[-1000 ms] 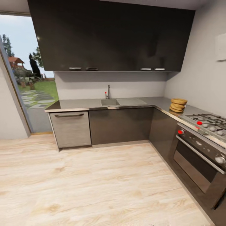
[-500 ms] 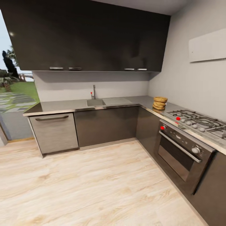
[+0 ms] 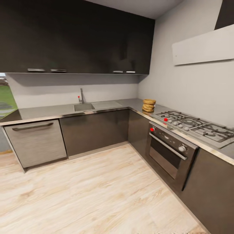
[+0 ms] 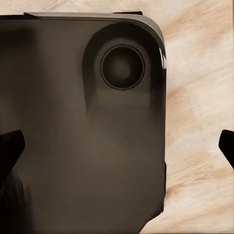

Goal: In the kitchen, take the popcorn bag from the countertop, put it into the microwave, and heat it until the popcorn is cooked so the cooked popcorn ends up inside the bag.

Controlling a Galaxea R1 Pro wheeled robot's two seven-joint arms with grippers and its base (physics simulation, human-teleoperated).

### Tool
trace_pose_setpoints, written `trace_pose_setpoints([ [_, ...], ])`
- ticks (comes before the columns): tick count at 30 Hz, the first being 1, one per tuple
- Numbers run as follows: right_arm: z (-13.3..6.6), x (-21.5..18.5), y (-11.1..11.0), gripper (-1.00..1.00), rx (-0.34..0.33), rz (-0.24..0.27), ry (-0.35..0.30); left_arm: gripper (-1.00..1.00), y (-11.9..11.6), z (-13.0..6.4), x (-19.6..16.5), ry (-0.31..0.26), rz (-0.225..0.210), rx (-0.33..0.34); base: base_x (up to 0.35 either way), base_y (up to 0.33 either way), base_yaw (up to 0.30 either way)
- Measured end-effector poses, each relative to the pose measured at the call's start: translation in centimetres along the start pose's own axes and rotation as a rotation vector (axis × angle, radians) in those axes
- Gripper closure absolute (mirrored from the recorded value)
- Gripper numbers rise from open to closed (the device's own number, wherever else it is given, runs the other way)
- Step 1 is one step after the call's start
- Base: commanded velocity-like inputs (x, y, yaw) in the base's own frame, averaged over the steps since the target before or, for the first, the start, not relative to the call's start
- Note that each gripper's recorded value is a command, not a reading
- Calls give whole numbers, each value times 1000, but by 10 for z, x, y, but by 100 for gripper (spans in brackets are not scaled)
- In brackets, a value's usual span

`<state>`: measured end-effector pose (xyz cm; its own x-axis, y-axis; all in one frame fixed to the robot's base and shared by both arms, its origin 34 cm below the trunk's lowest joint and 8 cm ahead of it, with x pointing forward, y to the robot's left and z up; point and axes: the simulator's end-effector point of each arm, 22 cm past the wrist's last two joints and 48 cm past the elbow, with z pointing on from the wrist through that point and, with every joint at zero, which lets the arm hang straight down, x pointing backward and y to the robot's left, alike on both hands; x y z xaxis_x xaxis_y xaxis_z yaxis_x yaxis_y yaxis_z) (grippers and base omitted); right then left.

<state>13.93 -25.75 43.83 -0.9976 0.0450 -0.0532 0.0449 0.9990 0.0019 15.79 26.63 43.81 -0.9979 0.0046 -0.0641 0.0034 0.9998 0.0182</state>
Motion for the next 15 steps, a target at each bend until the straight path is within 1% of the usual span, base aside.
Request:
trace_pose_setpoints([
  [6,0,0,0,-100,0,0,0,-100,-1,0,-1,-2,-3,1,0,0,-290],
  [15,0,0,-1,-100,1,1,1,-100,-13,0,-3,-6,-15,16,0,0,-290],
])
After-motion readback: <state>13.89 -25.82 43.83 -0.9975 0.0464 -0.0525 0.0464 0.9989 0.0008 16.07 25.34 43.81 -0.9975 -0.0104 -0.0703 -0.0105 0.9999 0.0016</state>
